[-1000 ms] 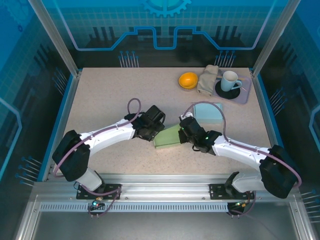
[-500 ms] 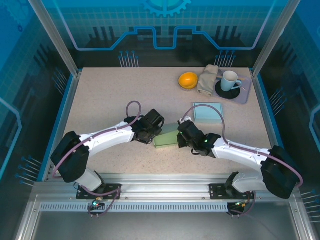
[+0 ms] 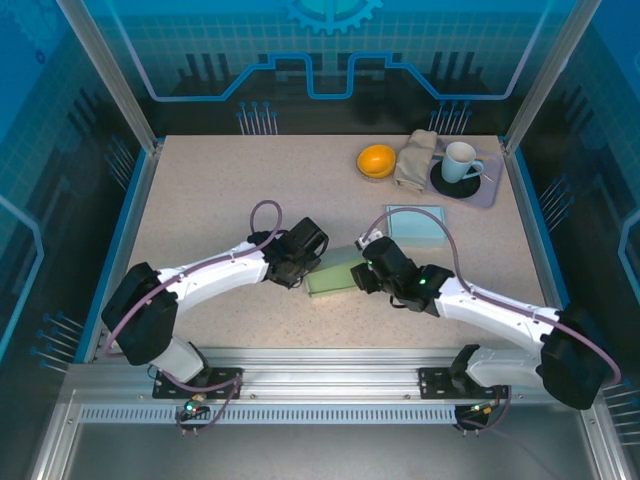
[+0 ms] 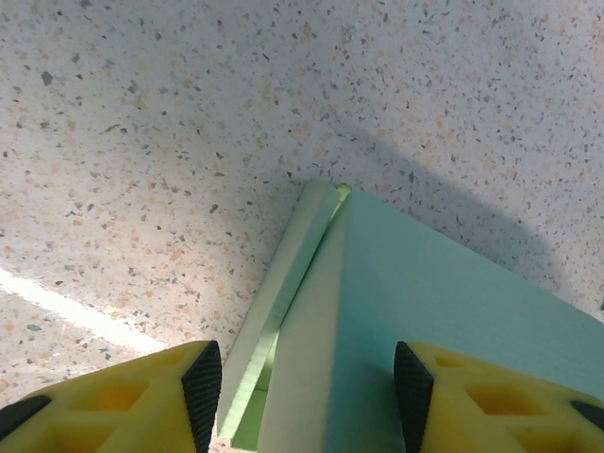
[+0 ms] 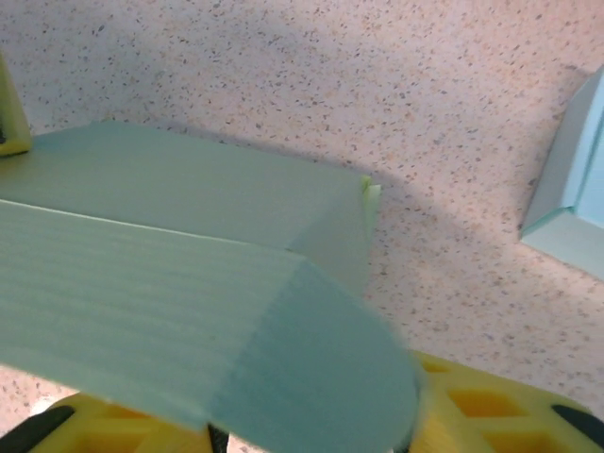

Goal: Fold the paper box

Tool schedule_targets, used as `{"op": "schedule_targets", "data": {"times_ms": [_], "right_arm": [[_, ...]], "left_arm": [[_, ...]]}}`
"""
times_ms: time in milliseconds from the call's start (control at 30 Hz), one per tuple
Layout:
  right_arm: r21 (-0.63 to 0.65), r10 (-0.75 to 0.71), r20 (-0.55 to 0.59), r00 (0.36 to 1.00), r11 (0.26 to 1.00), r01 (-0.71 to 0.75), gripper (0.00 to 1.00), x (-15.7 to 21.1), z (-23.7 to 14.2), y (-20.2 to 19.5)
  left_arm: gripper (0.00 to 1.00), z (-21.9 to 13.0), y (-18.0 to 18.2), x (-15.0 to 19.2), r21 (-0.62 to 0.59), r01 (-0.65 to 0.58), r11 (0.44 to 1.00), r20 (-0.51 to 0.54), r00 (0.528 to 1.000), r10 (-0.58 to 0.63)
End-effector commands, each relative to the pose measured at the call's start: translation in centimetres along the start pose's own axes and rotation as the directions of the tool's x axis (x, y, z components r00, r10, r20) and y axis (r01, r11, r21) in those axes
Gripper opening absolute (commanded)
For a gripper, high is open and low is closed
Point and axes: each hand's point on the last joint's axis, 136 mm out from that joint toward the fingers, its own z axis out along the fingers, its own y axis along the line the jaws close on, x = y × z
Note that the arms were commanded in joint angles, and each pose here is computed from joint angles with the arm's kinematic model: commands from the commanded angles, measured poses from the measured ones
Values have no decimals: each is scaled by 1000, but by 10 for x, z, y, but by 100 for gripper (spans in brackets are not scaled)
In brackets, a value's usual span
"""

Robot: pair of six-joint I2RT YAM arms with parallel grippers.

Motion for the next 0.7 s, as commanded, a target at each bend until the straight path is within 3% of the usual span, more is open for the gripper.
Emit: {"op": "schedule_targets", "data": {"times_ms": [0,200,400,667], "right_arm": [[-3,-101,-5,995,995,101,52,1,-13,-11],[3,-112,65,992,994,112,54,12,-20,-34],[-86,-66,206,976,993,85,54,6,-18,-26],[-155,-10,259,966,987,52,54,-2,0,-11]], "left_arm": [[54,2,19,-5,-90,-16,996,11,1000,17],[55,1,17,-7,-87,-8,996,8,1000,9],[55,1,17,-8,-90,-5,996,10,1000,6],[55,0,16,-7,-90,-2,996,5,1000,3]]}}
